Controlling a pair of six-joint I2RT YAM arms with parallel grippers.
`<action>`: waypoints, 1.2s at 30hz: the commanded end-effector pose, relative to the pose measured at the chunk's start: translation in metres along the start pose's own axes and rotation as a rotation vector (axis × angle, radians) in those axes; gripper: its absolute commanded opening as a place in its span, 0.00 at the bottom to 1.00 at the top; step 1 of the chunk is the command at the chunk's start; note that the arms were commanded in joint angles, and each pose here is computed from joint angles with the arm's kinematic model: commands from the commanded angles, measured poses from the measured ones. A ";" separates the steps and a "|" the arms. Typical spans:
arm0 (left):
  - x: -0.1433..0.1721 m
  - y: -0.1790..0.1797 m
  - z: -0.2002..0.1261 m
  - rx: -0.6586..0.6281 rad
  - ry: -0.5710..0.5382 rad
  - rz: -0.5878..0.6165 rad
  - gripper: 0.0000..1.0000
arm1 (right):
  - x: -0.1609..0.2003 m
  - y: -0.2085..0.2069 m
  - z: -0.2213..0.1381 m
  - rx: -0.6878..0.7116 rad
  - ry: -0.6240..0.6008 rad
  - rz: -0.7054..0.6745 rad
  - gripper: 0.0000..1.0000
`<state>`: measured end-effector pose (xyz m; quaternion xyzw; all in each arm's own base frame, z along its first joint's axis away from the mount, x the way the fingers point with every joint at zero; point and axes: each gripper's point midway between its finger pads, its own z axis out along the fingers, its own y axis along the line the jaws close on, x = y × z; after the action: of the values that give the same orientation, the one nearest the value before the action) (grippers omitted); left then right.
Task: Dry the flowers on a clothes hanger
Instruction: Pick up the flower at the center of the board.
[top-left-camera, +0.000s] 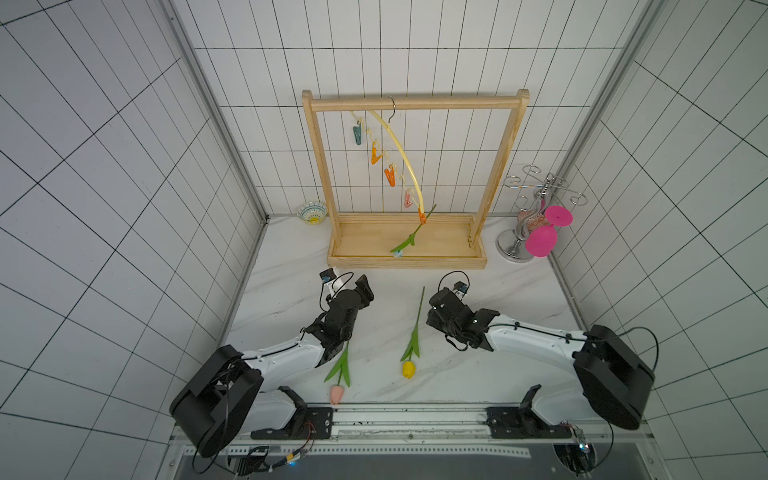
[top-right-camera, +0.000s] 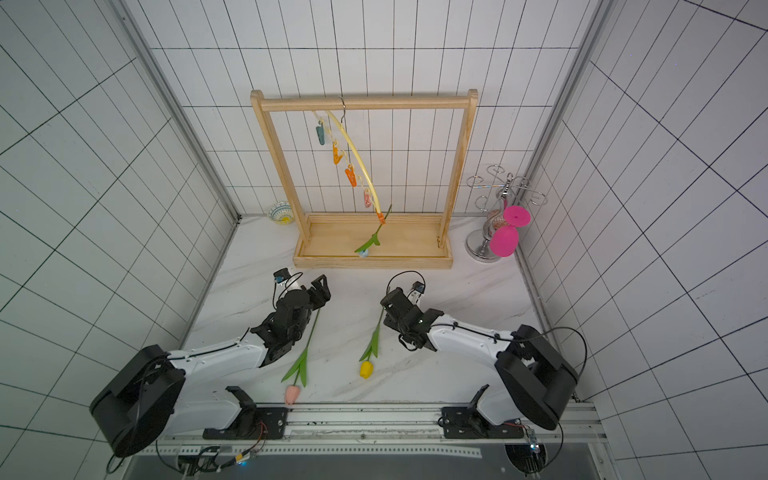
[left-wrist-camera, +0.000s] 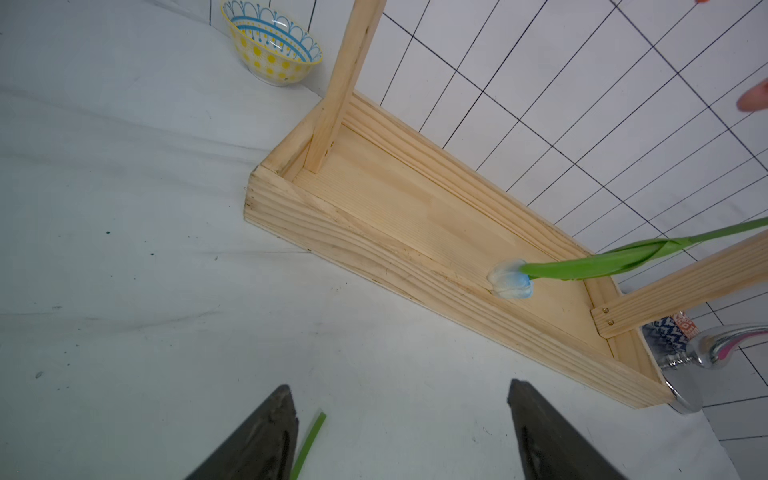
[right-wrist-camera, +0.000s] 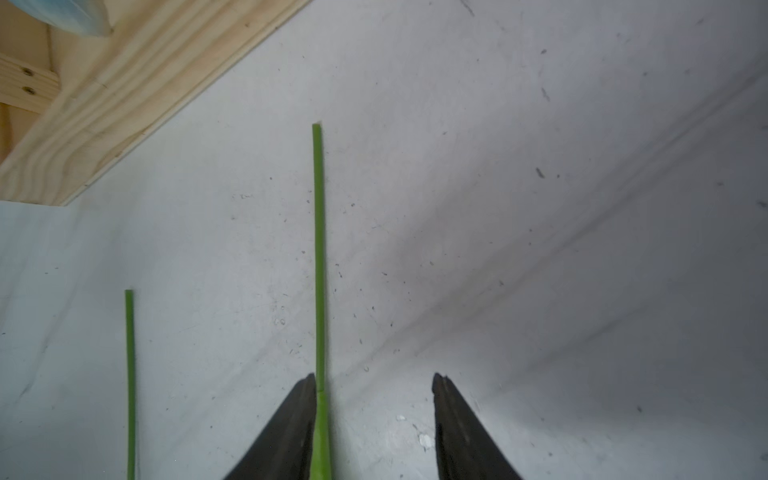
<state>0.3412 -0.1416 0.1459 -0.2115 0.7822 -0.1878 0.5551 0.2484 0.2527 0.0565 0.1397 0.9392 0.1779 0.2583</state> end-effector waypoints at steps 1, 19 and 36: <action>-0.010 0.006 -0.001 -0.033 -0.051 -0.041 0.81 | 0.008 0.013 0.013 0.032 0.054 0.048 0.48; 0.015 -0.015 0.012 0.054 0.056 -0.065 0.81 | 0.030 0.028 0.038 0.135 0.091 -0.037 0.31; 0.014 -0.017 0.012 0.060 0.058 -0.059 0.81 | 0.004 0.050 0.012 0.101 -0.012 -0.128 0.00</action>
<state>0.3455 -0.1599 0.1251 -0.2129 0.7957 -0.2219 0.5218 0.2534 0.3011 0.0286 0.1110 0.9625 0.0968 0.2277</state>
